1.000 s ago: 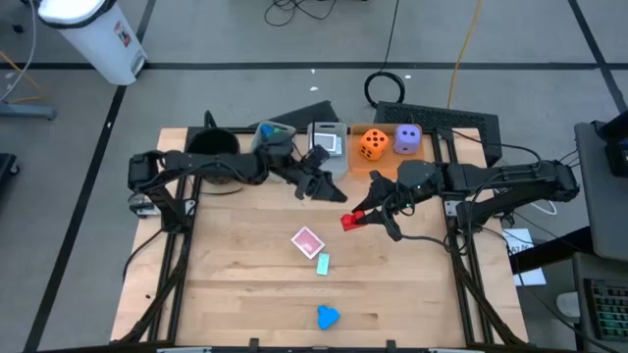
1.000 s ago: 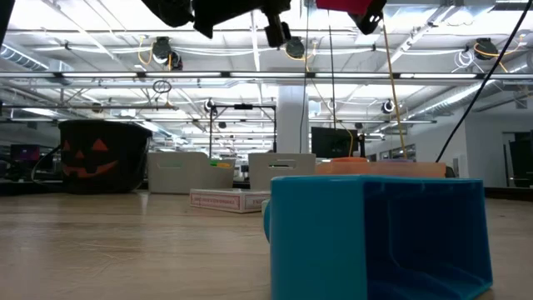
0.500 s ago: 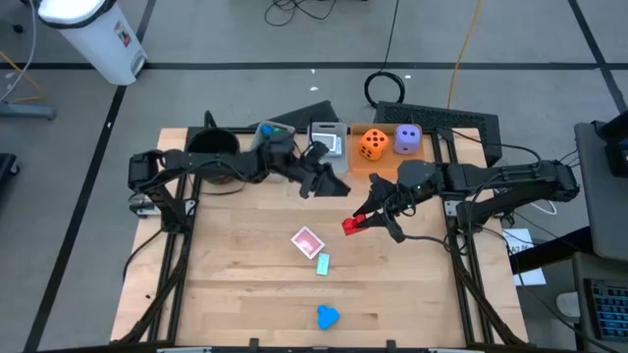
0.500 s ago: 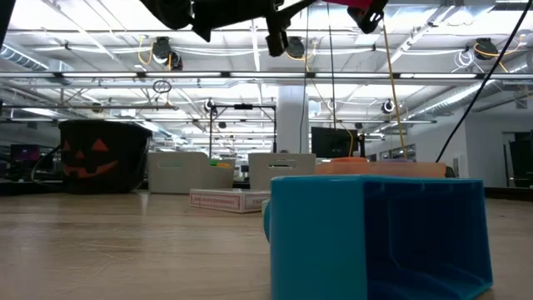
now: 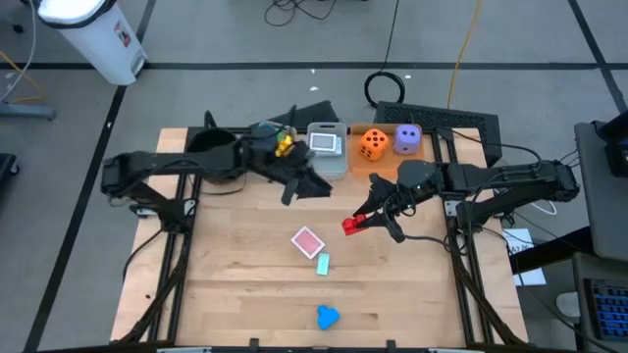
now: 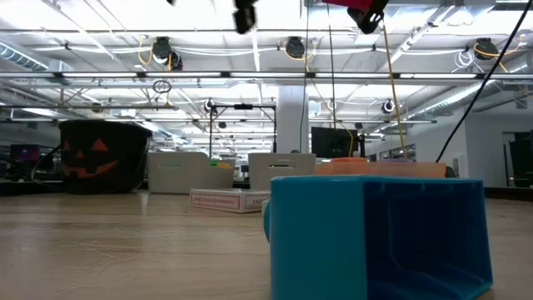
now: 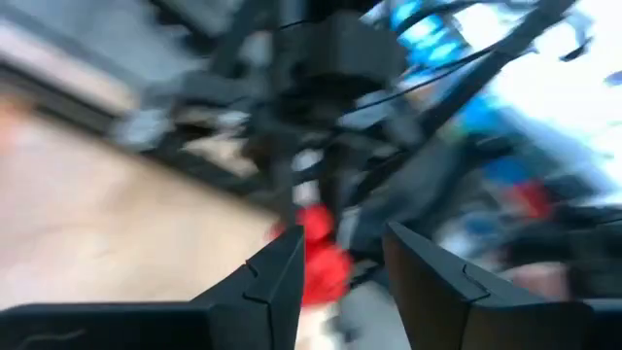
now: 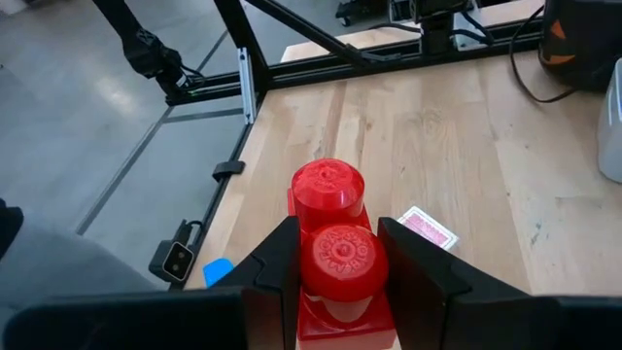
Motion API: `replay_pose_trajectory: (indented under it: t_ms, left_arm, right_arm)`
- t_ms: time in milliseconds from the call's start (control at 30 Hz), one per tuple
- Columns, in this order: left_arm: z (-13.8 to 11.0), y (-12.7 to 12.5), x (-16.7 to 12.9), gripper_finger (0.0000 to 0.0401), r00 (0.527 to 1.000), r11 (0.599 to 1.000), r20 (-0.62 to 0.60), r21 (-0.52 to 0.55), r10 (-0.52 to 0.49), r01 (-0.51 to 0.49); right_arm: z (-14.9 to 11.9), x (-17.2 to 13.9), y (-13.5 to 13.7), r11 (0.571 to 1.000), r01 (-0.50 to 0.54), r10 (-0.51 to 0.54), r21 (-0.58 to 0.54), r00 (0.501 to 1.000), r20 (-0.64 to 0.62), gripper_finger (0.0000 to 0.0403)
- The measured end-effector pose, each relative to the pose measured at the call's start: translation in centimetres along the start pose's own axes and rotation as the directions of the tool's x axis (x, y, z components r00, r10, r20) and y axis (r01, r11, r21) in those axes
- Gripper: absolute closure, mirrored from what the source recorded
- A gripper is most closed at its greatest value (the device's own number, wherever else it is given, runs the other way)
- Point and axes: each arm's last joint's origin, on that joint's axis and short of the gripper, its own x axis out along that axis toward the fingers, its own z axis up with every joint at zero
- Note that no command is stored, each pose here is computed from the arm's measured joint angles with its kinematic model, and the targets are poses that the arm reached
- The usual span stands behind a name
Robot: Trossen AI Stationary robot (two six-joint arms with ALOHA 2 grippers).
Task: Pick & Place Toys
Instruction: Put the red game piece into the left gray bin
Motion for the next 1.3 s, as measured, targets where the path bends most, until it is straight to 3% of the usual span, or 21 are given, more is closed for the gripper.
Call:
replay_pose_trajectory:
  t_ms: [100,200,267,333,467,867,1000,1167,1300]
  left_arm:
    - [0.3,-2.3,-1.8,0.0264,0.973,0.968,-0.035,0.119,0.227,-0.221]
    - [0.7,-4.9,-2.6,0.0273,0.892,0.864,-0.034,0.268,0.450,-0.426]
    - [1.1,-6.3,-2.7,0.0274,0.867,0.815,-0.003,0.341,0.499,-0.468]
    - [1.7,-7.6,-2.5,0.0273,0.884,0.804,0.066,0.388,0.464,-0.451]
    - [3.0,-8.9,-2.0,0.0265,0.915,0.839,0.211,0.368,0.344,-0.401]
    - [6.0,-10.6,-2.7,0.0256,0.855,0.905,0.502,0.291,0.131,-0.309]
    - [5.9,-10.5,-2.6,0.0256,0.858,0.900,0.492,0.295,0.145,-0.321]
    - [3.9,-9.1,-2.0,0.0255,0.904,0.850,0.303,0.344,0.301,-0.398]
    - [2.6,-8.1,-0.8,0.0244,0.913,0.841,0.203,0.359,0.353,-0.404]
  right_arm:
    - [0.0,-0.1,-0.2,1.000,0.007,-0.007,-0.003,1.000,0.001,0.0307]
    - [0.1,-0.1,-0.5,1.000,0.019,-0.019,0.000,1.000,0.003,0.0307]
    - [0.1,-0.2,-0.7,1.000,0.024,-0.024,-0.004,1.000,0.004,0.0307]
    - [0.1,-0.2,-0.8,0.999,0.031,-0.031,-0.011,1.000,0.007,0.0307]
    - [0.2,-0.3,-1.1,0.999,0.042,-0.042,-0.011,0.999,0.010,0.0307]
    - [0.2,-0.4,-1.3,0.999,0.048,-0.048,-0.009,0.999,0.012,0.0307]
    - [0.2,-0.4,-1.3,0.999,0.048,-0.048,-0.009,0.999,0.012,0.0307]
    - [0.2,-0.4,-1.3,0.999,0.048,-0.048,-0.009,0.999,0.012,0.0307]
    - [0.2,-0.4,-1.3,0.999,0.048,-0.048,-0.009,0.999,0.012,0.0307]
